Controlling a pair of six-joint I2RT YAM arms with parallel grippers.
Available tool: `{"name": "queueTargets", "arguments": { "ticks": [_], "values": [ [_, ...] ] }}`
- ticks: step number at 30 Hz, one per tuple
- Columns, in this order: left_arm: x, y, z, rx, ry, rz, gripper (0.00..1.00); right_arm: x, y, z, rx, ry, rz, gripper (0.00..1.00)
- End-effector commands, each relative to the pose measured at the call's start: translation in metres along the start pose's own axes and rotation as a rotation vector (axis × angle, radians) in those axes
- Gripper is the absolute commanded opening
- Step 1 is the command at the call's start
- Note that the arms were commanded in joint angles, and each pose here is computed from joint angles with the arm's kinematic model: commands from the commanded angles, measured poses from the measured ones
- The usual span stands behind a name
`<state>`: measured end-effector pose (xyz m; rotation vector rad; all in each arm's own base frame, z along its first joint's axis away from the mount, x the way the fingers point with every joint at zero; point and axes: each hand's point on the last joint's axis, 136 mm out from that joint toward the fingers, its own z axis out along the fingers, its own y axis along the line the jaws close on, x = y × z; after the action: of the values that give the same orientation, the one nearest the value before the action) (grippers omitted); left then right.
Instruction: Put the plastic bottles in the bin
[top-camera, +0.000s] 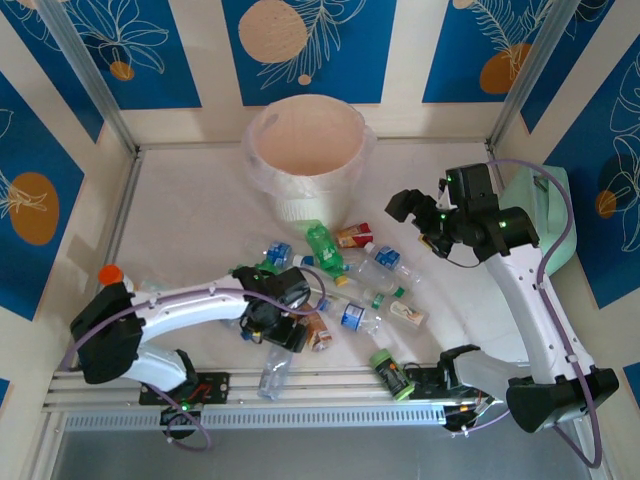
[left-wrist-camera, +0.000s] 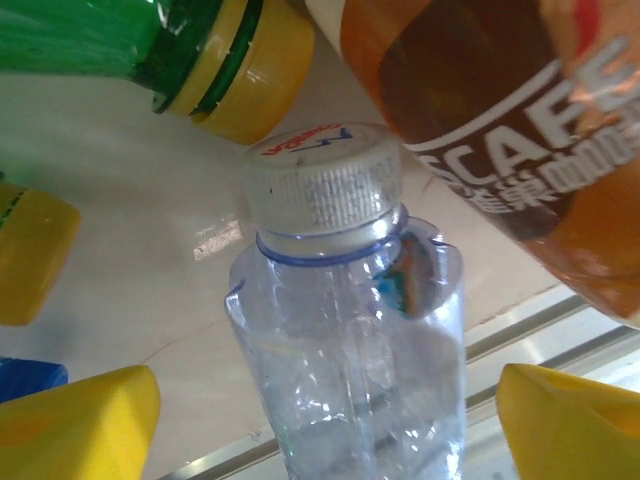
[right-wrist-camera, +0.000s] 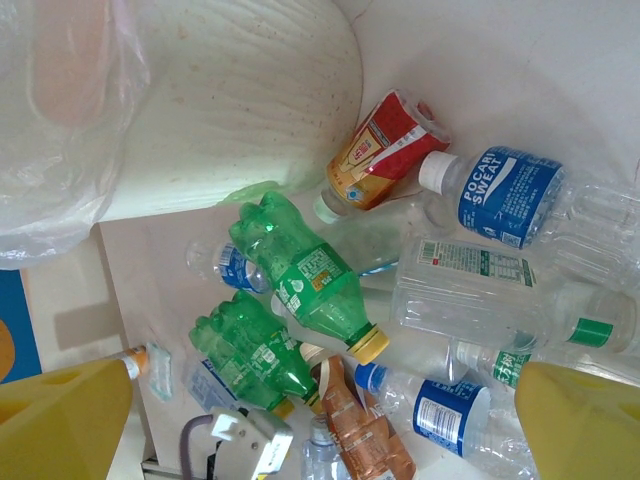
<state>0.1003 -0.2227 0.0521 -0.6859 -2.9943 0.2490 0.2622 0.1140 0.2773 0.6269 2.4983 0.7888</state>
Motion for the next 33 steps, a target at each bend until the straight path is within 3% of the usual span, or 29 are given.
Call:
{"name": "queueTargets", "arguments": {
  "ticks": [1, 11, 19, 26, 33],
  "values": [
    [0.001, -0.001, 0.007, -0.016, 0.022, 0.011, 0.79, 0.001, -0.006, -0.002, 0.002, -0.002, 0.016, 0.99],
    [-0.007, -0.002, 0.017, -0.049, 0.053, 0.018, 0.58, 0.0, -0.008, -0.001, -0.008, 0.001, 0.032, 0.98],
    [-0.011, -0.006, -0.006, -0.037, 0.004, 0.001, 0.56, -0.001, -0.006, -0.005, -0.02, -0.004, 0.02, 0.98],
    [-0.041, -0.016, -0.098, 0.043, -0.226, -0.062, 0.55, 0.008, 0.035, -0.005, -0.178, 0.032, -0.11, 0.97],
    [-0.099, -0.036, -0.229, 0.432, -0.58, -0.189, 0.53, 0.033, 0.108, -0.034, -0.49, 0.078, -0.317, 0.99]
  ]
}}
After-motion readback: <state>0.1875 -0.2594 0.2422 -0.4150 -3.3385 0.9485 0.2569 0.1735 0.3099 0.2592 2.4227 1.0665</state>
